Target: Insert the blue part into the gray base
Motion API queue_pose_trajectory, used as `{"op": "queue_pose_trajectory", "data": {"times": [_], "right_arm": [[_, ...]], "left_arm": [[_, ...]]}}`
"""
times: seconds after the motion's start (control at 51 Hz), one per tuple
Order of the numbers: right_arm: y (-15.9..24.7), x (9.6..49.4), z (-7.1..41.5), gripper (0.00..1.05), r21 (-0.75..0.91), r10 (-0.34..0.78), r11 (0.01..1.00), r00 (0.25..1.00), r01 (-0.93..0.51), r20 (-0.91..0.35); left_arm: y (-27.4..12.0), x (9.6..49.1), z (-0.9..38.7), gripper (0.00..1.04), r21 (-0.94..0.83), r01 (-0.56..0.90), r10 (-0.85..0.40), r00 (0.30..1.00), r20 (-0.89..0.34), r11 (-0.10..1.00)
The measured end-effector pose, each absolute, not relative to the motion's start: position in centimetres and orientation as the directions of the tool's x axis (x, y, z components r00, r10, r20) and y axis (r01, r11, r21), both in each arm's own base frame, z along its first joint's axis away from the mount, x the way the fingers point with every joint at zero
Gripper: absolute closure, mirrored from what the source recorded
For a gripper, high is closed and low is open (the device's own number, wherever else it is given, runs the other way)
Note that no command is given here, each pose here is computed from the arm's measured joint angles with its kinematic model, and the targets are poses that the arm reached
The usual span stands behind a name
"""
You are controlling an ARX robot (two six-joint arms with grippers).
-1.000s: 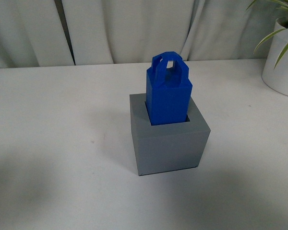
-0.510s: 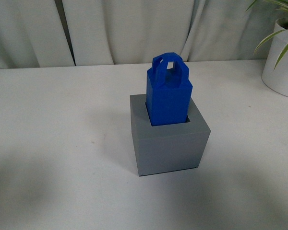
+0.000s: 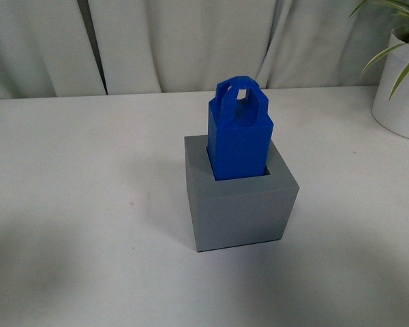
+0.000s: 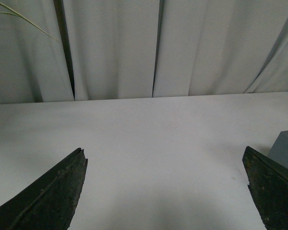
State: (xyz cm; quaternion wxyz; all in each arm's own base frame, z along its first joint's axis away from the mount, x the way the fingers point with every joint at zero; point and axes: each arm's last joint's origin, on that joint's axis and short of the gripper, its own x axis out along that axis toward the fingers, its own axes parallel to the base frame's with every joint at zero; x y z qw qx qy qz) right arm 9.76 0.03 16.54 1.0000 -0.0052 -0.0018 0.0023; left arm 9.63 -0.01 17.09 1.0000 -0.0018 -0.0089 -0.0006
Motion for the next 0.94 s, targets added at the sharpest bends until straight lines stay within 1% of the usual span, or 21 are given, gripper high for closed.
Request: {"op": "queue_pose_trajectory", "data": {"times": [0.941], "right_arm": [[0.03, 9.76, 16.54, 0.07, -0.010, 0.005, 1.000, 1.000, -0.005, 0.004]], "left_arm": [[-0.01, 9.63, 17.09, 0.06, -0.004, 0.001, -0.001, 1.000, 0.018, 1.000]]}}
